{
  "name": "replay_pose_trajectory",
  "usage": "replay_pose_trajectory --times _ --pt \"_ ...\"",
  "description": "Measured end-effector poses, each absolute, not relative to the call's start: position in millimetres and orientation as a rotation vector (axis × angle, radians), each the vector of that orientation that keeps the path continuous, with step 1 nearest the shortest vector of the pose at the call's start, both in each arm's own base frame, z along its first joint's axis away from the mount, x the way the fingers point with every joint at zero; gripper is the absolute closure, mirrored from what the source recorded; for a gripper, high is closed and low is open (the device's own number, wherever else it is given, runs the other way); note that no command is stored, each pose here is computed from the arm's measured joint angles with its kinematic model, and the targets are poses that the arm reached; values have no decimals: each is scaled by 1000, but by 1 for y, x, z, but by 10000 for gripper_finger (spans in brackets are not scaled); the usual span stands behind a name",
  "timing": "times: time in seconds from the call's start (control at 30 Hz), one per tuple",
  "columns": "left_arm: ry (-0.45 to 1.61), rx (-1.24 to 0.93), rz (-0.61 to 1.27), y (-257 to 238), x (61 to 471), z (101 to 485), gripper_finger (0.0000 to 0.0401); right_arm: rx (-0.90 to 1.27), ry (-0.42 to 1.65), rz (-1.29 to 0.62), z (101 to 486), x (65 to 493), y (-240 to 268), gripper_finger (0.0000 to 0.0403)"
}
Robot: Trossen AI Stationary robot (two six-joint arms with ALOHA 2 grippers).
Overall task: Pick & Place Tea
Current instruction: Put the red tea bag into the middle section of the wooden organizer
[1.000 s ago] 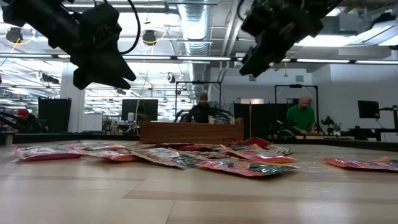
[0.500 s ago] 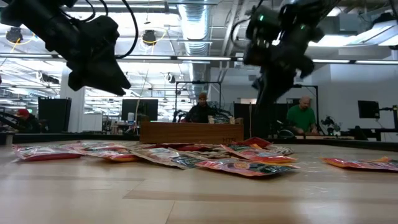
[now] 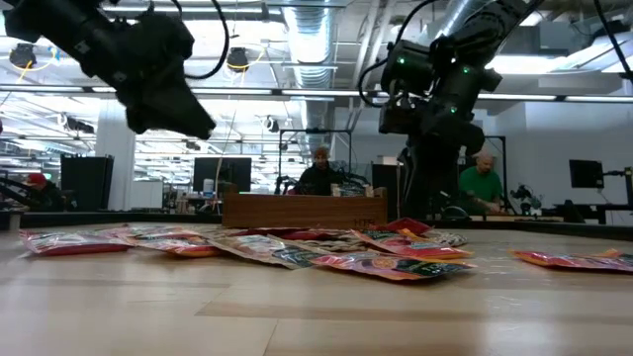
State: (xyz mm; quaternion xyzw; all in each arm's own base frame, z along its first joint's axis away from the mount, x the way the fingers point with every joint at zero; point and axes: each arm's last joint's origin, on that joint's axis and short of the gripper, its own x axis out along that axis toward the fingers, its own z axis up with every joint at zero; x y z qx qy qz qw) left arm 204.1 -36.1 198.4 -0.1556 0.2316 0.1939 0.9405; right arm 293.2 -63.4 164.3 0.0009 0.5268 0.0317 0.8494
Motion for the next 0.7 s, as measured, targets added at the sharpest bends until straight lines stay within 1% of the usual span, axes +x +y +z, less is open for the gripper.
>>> replay_pose_trajectory --times 0.17,0.27,0.37,0.6,0.7 --pt "451 -267 261 -40 208 204 252 -13 1126 87 159 294 -63 334" --pt "455 -268 243 -40 208 204 252 -22 1119 101 157 297 -59 324" --pt "454 -271 242 -40 208 204 252 -26 1128 111 156 297 -56 302" --pt "456 -271 239 -40 208 204 252 -28 1127 125 156 299 -48 233" --pt "456 -271 239 -40 208 204 252 -30 1128 135 154 300 -44 211"
